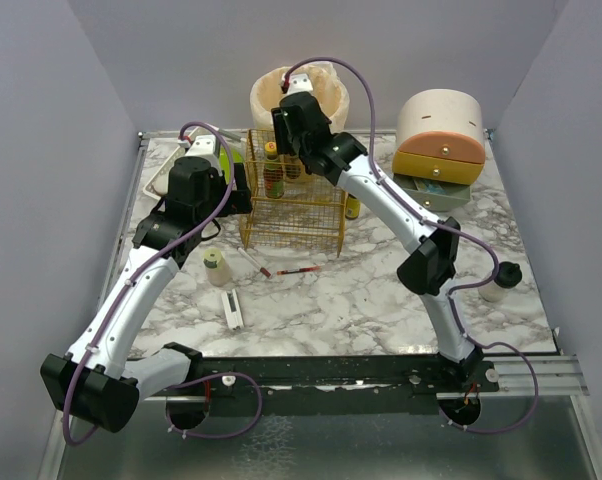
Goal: Clear the kitchen counter
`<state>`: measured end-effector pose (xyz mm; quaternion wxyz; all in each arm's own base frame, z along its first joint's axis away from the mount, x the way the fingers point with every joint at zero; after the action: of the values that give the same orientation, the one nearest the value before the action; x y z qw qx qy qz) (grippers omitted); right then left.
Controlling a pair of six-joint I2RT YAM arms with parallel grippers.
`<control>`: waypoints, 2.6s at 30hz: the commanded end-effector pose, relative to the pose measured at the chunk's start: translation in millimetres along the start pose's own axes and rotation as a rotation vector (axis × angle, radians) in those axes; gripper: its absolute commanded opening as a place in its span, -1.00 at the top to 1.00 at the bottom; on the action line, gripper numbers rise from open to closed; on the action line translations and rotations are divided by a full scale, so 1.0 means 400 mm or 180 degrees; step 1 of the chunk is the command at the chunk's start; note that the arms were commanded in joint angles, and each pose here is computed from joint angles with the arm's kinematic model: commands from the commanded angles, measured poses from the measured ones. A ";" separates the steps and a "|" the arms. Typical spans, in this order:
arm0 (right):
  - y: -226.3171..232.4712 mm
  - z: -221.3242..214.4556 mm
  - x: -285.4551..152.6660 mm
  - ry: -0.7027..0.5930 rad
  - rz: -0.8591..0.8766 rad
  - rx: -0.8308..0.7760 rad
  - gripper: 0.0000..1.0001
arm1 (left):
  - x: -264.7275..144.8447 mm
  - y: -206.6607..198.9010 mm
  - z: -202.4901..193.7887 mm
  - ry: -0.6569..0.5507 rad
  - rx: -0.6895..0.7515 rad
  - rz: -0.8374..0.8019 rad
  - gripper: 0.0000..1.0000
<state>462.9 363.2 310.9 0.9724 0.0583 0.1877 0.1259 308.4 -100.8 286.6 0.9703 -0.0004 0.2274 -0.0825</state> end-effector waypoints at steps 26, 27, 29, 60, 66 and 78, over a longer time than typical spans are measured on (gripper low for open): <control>-0.075 -0.171 0.120 0.0529 -0.0171 0.0125 0.84 | -0.007 0.000 0.002 -0.0024 -0.0053 -0.0031 -0.98; -0.079 -0.172 0.121 0.0534 -0.0185 0.0124 0.78 | -0.008 0.000 0.002 -0.0027 -0.0054 -0.0033 -0.98; -0.081 -0.180 0.123 0.0560 -0.0195 0.0112 0.60 | -0.008 0.000 0.001 -0.0025 -0.0049 -0.0033 -0.98; -0.014 0.125 -0.098 -0.0160 0.0610 0.0276 -0.40 | -0.026 0.040 -0.048 0.0158 -0.0172 0.0312 -0.98; 0.014 0.173 -0.186 -0.0320 0.1088 0.0186 -0.40 | -0.039 0.059 -0.095 0.0312 -0.0239 0.0468 -0.98; -0.217 0.070 -0.360 -0.0373 0.0149 -0.0023 -0.44 | -0.030 0.061 -0.128 0.0460 -0.0287 0.0518 -0.98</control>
<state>369.5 280.2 377.8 0.9591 0.0943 0.1399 0.2272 278.4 -76.7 247.9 0.9558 -0.0154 0.2934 -0.0095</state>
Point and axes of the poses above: each gripper's point midway between its finger pads, its own x axis out along the fingers, its own y axis along the line the jaws close on, z = x × y, the point moved 3 cm from there along -x, back along the fingers, and after that the axes turned 10 degrees about x, right-handed, at the moved point
